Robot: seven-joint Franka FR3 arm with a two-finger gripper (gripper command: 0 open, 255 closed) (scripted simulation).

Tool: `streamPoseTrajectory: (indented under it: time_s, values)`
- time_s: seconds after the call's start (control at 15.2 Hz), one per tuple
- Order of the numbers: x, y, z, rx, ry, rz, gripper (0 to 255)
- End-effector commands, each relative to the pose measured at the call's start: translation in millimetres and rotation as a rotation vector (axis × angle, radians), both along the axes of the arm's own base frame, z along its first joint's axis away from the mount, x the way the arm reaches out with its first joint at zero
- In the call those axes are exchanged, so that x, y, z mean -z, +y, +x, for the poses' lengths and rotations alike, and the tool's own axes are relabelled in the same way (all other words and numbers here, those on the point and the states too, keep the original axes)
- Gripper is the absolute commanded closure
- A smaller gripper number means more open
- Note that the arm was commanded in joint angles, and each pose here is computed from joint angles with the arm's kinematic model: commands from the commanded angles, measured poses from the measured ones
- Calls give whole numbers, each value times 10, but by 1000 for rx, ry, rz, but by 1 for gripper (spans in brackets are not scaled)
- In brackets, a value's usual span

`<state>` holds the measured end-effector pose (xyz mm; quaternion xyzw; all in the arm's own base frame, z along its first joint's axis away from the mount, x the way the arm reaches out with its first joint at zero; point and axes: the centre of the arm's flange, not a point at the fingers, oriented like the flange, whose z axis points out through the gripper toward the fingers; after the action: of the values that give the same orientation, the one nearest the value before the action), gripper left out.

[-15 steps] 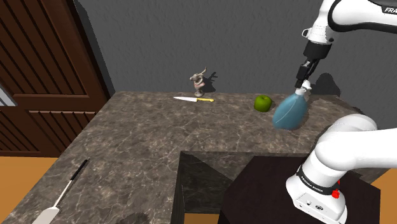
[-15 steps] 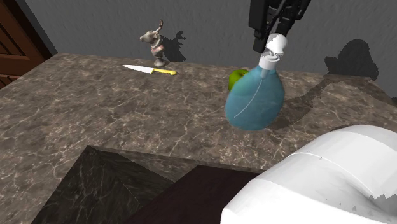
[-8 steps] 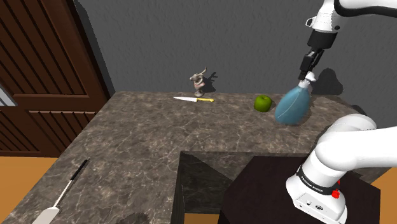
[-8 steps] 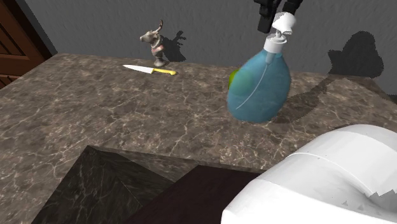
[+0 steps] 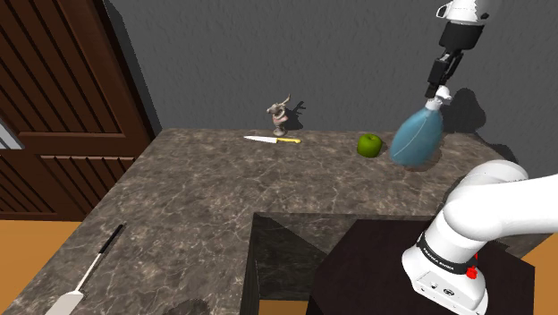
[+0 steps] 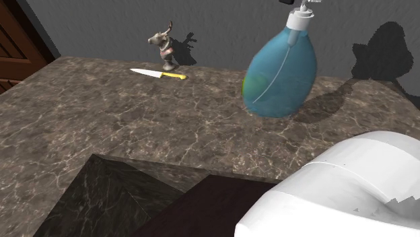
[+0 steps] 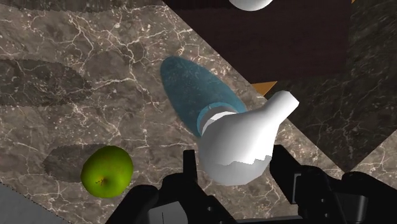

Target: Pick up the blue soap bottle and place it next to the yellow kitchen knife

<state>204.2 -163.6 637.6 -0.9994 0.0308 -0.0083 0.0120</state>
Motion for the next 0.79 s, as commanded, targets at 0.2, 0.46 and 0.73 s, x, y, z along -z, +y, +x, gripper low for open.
streamPoseTrajectory:
  time_s: [0.2, 0.46, 0.73]
  values:
    - [-271, -9, -8, 0, 0, 0, 255]
    - [-482, -9, -8, 0, 0, 0, 255]
    - [-694, -9, -8, 0, 0, 0, 255]
